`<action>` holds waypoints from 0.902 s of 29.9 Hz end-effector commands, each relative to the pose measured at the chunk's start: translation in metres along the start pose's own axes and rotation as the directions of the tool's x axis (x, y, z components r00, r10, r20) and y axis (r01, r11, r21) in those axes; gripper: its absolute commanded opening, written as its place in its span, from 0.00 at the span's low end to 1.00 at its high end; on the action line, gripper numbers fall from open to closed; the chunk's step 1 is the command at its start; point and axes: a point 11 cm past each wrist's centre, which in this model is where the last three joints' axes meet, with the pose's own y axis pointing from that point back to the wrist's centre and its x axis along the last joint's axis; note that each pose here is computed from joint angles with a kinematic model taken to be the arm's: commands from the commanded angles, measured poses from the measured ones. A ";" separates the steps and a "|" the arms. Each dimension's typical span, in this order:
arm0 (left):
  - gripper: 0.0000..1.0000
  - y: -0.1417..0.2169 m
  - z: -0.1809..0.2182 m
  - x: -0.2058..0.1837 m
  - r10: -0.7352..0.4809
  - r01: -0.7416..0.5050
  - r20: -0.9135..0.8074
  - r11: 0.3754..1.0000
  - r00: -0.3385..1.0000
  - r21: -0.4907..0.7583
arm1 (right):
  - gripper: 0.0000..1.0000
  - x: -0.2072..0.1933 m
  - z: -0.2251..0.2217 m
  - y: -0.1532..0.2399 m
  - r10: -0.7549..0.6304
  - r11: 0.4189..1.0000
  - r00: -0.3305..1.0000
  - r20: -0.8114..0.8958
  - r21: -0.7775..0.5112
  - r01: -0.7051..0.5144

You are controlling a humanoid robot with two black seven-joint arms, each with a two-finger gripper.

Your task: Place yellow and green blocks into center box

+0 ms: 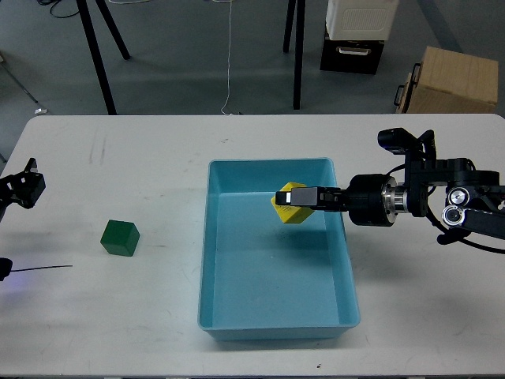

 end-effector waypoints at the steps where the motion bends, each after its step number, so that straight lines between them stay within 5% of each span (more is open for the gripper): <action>1: 1.00 0.000 0.000 0.000 -0.001 0.001 -0.001 1.000 1.000 0.000 | 0.49 -0.001 0.002 -0.002 -0.005 1.000 1.000 -0.002 -0.007 0.005; 10: 1.00 0.000 0.000 0.000 -0.001 0.001 0.000 1.000 1.000 0.001 | 0.96 0.010 0.007 -0.001 0.045 0.999 0.999 0.009 -0.019 -0.044; 20: 1.00 -0.001 0.001 -0.002 -0.005 0.005 -0.001 1.000 1.000 -0.006 | 0.98 0.017 0.003 -0.002 0.069 0.998 0.998 0.008 -0.009 -0.069; 27: 1.00 -0.004 0.005 -0.010 -0.021 0.021 -0.006 1.000 1.000 -0.021 | 0.98 0.070 -0.005 0.035 0.253 0.966 0.959 0.128 0.025 -0.258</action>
